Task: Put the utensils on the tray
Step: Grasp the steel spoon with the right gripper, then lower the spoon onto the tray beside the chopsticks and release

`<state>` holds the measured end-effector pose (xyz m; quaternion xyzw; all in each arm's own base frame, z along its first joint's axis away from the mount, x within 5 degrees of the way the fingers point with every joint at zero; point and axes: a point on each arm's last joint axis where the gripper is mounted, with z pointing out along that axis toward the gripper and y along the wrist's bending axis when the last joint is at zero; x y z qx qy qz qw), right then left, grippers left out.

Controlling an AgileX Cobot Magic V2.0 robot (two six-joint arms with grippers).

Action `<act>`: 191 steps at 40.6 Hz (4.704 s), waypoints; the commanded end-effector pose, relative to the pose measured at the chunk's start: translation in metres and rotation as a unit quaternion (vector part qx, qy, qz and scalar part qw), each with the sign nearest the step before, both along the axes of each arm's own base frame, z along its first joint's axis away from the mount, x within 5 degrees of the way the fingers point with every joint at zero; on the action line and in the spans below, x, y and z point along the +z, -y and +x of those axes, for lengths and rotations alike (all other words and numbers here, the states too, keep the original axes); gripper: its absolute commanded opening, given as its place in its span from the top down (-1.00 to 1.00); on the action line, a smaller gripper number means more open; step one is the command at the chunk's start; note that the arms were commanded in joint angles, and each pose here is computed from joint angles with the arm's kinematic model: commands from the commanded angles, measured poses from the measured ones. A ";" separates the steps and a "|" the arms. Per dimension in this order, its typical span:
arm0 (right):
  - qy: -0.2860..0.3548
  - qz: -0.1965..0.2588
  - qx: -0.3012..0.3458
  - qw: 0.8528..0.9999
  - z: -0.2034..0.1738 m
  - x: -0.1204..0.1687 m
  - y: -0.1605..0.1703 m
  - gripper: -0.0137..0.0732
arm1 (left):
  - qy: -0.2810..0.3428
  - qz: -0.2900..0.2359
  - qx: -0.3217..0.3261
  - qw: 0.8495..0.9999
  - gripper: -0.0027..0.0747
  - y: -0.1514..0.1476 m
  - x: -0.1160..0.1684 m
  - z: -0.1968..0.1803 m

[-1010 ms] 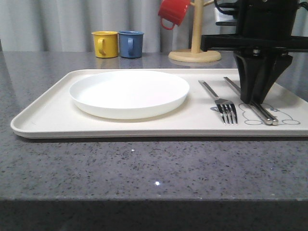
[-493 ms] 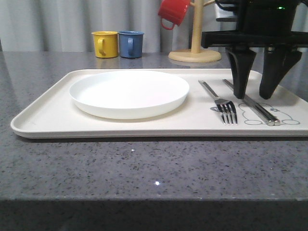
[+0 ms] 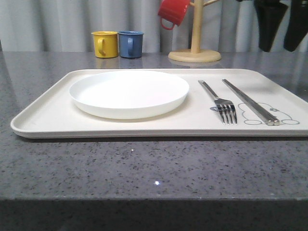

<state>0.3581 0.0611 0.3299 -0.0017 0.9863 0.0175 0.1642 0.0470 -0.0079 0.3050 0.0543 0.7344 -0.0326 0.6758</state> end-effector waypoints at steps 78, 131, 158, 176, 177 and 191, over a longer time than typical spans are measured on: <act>-0.104 -0.065 -0.087 0.989 0.003 -0.035 0.165 0.82 | 0.046 -0.013 0.005 0.999 0.98 -0.001 0.015 0.000; -0.072 0.014 -0.004 0.997 -0.004 -0.015 -0.028 0.82 | 0.046 -0.013 0.005 0.999 0.98 -0.001 0.015 0.000; -0.106 0.006 -0.006 0.994 0.003 -0.039 -0.029 0.82 | 0.046 -0.013 0.005 0.999 0.98 -0.001 0.015 0.000; -0.122 -0.003 -0.021 0.992 0.000 -0.049 -0.027 0.78 | 0.046 -0.013 0.005 0.999 0.98 -0.001 0.015 0.000; -0.121 -0.002 -0.021 0.992 0.000 -0.049 -0.027 0.73 | 0.046 -0.013 0.005 0.999 0.98 -0.001 0.015 0.000; -0.110 0.001 -0.022 0.994 0.002 -0.043 -0.028 -0.05 | 0.046 -0.013 0.005 0.999 0.98 -0.001 0.015 0.000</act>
